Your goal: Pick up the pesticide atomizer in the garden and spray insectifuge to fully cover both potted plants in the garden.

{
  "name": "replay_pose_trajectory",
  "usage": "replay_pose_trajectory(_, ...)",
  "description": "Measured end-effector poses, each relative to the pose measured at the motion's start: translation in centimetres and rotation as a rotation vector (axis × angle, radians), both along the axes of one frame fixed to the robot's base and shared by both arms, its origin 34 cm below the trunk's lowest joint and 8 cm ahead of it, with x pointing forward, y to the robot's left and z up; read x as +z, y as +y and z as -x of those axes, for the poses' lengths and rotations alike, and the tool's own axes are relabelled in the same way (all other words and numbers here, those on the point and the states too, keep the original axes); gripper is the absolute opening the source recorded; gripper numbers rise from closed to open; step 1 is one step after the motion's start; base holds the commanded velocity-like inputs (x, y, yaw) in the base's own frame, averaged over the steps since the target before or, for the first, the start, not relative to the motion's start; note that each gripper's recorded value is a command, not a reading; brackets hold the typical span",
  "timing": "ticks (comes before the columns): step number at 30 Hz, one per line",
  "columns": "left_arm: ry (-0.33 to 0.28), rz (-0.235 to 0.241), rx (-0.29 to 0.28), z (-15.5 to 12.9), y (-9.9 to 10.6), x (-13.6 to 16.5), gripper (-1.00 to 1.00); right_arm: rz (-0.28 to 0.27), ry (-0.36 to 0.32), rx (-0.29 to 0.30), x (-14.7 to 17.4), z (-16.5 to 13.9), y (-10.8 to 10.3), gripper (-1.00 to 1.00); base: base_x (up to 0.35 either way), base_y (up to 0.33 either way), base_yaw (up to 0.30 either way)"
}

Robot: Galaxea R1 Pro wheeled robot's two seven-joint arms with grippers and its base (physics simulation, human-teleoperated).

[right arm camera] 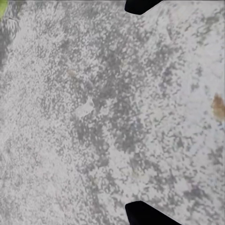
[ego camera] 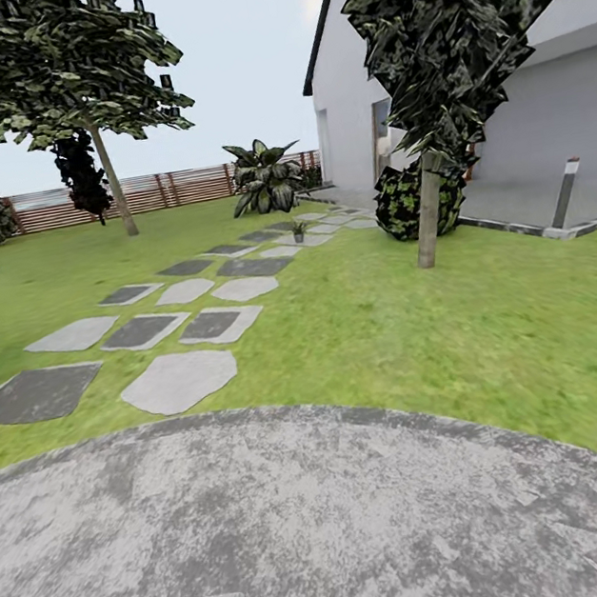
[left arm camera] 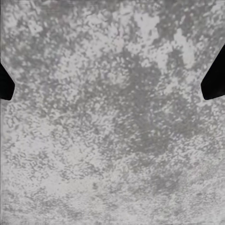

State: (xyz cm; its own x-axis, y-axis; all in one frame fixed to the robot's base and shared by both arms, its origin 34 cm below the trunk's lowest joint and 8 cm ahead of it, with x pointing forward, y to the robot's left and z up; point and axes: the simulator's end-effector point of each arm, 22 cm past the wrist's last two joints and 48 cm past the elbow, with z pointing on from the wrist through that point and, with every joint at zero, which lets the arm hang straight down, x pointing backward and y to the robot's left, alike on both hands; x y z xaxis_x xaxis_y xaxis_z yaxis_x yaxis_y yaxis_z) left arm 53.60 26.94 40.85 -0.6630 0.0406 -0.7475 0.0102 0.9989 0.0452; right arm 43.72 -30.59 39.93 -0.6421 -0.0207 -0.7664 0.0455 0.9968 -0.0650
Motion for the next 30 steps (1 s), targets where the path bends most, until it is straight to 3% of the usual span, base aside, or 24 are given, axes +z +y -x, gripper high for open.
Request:
replay_pose_trajectory(18,0.0,0.0,0.0,0.0,-0.01,0.0,1.0,0.001,0.0,-0.002,0.01,0.0,-0.06,1.0,0.333,-0.085,0.005)
replay_pose_trajectory(30,0.0,-0.001,-0.001,0.0,-0.02,0.0,1.0,0.001,0.001,-0.002,-0.03,0.03,-0.05,1.0,0.337,-0.074,0.228)
